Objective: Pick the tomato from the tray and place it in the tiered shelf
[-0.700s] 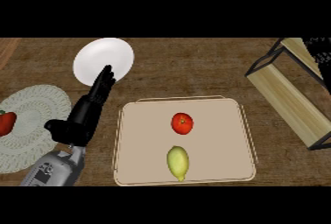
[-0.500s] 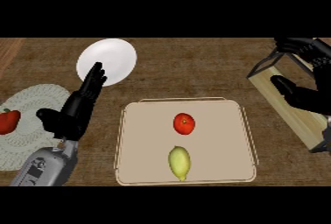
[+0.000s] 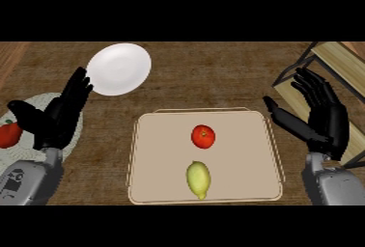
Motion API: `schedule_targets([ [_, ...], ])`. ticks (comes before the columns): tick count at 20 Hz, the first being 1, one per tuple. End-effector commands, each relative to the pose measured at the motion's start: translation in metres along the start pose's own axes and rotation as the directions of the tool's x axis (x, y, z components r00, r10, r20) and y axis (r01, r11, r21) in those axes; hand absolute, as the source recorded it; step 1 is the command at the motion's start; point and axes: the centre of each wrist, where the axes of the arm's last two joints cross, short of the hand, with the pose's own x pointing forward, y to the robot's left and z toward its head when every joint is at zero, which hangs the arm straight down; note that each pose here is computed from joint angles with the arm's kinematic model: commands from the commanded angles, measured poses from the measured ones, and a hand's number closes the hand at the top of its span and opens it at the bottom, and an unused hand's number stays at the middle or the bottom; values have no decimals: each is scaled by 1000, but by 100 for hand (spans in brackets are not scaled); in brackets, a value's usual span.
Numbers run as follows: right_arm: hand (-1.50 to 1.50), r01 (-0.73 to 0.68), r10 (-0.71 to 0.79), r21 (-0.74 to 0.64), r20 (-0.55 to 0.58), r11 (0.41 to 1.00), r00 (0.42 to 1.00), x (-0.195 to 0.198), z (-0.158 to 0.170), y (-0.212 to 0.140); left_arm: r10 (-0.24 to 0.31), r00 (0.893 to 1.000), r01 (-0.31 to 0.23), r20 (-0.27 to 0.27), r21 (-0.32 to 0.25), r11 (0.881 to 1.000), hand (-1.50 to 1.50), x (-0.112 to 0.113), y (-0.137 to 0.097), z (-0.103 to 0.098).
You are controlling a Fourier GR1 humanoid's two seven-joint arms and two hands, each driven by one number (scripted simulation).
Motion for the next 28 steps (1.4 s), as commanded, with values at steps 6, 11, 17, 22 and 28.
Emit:
schedule_targets([
  [6, -150, -100, 122, 261, -68, 960, 990, 48, 53, 42, 2, 1000, -2, -25, 12, 1000, 0, 2, 18, -2],
  [11, -150, -436, 532, 432, -128, 789, 837, 47, 38, 41, 7, 1000, -7, -18, -4, 1000, 0, 7, 18, -7],
  [17, -150, -784, 880, 442, -24, 435, 475, 62, 31, 63, 8, 999, -9, -32, -16, 1000, 0, 7, 4, -8],
  [22, -150, -780, 917, 499, -82, 377, 391, 102, 34, 132, 11, 1000, -12, -26, -28, 1000, 0, 12, 0, -9],
  [28, -150, -777, 948, 556, -66, 295, 313, 96, 47, 188, 27, 1000, -27, -10, -8, 1000, 0, 6, 18, -12],
])
